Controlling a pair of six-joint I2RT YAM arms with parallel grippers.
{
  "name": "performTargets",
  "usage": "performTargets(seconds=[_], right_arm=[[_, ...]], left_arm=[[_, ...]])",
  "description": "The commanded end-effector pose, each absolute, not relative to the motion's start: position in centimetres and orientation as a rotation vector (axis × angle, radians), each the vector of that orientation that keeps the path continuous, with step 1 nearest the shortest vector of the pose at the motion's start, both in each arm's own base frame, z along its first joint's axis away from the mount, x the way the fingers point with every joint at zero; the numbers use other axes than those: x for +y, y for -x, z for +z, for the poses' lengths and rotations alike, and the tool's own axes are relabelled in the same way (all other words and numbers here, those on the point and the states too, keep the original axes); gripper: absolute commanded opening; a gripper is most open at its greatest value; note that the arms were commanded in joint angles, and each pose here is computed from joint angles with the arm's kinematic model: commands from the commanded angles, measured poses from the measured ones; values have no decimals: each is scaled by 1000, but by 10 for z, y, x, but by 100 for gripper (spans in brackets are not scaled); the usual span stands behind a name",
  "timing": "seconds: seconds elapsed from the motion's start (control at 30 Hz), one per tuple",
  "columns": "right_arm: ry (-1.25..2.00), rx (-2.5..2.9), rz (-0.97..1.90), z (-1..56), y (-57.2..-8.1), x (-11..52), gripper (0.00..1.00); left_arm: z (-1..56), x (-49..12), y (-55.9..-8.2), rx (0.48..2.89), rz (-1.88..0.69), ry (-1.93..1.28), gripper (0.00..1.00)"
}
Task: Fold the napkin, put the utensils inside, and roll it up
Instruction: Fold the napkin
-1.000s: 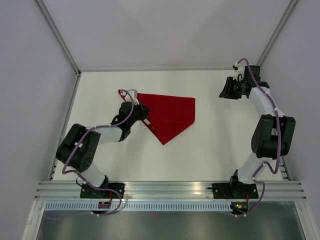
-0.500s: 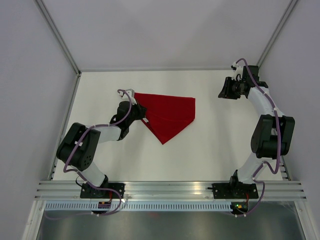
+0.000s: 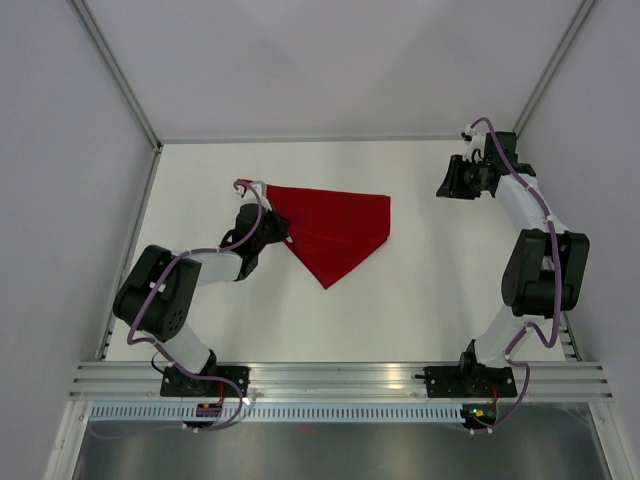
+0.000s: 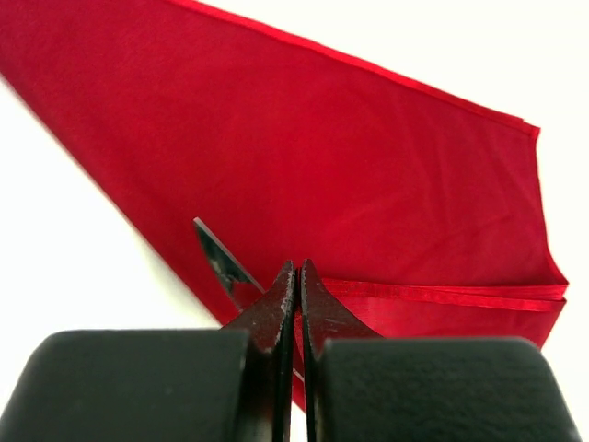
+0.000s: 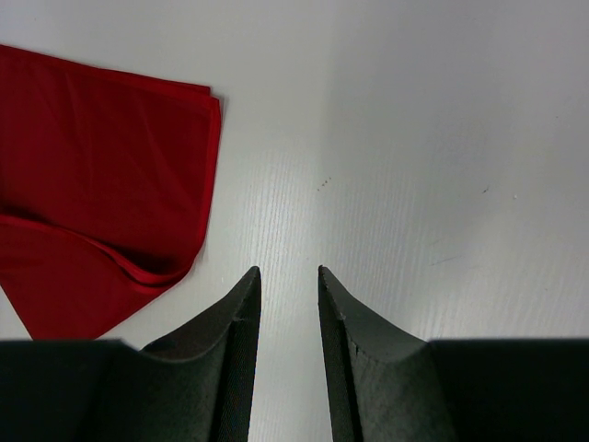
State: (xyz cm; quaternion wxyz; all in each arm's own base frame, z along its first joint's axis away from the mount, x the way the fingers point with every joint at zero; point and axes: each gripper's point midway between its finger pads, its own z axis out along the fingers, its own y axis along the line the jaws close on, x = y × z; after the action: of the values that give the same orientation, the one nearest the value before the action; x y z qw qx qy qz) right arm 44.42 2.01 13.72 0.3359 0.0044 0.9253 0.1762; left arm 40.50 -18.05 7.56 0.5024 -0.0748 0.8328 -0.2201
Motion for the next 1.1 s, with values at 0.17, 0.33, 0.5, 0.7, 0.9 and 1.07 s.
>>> performTargets(seconds=[0.17,0.33,0.5,0.7,0.9,1.07], right_arm=[[1,2429,453,130,-444,22,37],[8,2429,451,131,-443,22,37],[14,2429,451,132,-443,23,37],[23,2431,450,133,-441,23,37],[25,2416,471,141,-443,26,37],[20,2400,476,148,-446,27,37]], left_arm=[[77,-168,-416,2032,-457,289,12],[81,-167,-420,2029,-436,274,38],[97,-164,-430,2004,-409,271,50],[123,-122,-451,1961,-348,417,51],[120,-57,-496,1992,-328,628,51],[105,-19,-532,2011,-417,696,47]])
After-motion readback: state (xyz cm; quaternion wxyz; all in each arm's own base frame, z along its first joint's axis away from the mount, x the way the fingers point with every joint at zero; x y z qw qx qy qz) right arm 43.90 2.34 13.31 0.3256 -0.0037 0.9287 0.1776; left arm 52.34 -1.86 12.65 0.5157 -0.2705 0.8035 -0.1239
